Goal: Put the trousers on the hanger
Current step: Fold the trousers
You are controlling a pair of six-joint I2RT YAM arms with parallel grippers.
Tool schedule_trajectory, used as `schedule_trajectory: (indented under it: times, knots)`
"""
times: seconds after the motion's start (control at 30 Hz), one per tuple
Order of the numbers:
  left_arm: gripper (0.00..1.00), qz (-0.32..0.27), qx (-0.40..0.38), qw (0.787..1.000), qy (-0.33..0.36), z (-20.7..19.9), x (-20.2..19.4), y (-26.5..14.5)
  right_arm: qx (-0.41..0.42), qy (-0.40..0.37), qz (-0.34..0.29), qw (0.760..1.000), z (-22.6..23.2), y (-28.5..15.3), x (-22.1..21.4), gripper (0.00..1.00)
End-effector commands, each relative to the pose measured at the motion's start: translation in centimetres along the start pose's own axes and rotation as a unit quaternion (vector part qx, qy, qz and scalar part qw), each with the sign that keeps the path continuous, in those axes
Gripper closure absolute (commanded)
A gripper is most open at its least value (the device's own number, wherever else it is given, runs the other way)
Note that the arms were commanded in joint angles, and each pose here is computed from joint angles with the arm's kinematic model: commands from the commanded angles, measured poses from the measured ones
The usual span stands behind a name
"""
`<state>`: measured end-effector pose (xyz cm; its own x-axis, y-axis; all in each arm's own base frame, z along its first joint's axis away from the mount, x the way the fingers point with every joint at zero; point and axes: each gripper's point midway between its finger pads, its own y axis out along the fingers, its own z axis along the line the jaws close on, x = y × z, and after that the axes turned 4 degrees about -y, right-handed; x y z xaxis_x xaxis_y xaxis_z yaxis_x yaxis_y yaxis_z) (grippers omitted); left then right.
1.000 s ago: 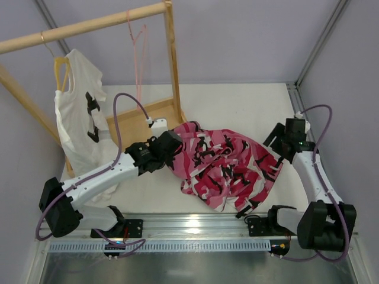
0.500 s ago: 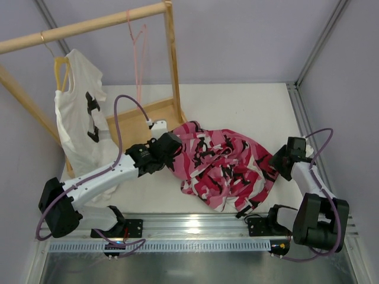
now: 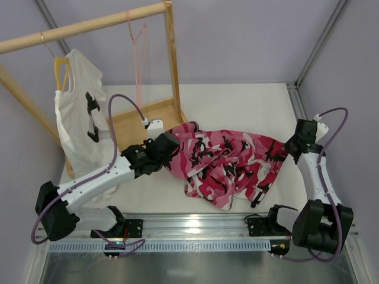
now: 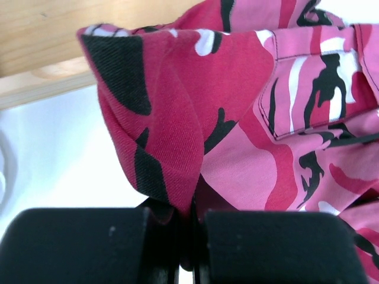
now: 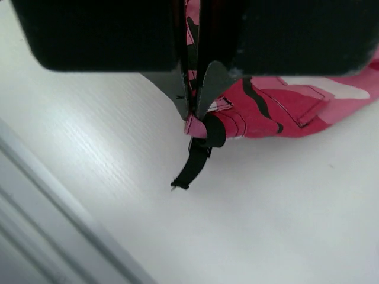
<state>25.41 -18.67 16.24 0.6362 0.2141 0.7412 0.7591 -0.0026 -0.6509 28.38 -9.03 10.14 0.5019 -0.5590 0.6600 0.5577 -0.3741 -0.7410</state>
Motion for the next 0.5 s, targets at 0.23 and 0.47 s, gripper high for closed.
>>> schedule_trajectory:
  times: [0.23, 0.47]
  knots:
    - [1.0, -0.106, 0.079, 0.991, -0.013, 3.8, 5.7, -2.9, -0.019, -0.014, -0.17, 0.985, 0.8, -5.8, 12.9, 0.96]
    - [1.0, -0.076, 0.097, 0.992, 0.01, 2.8, 3.3, -0.1, -0.06, -0.047, -0.119, 0.99, 2.4, 0.5, 14.8, 0.96]
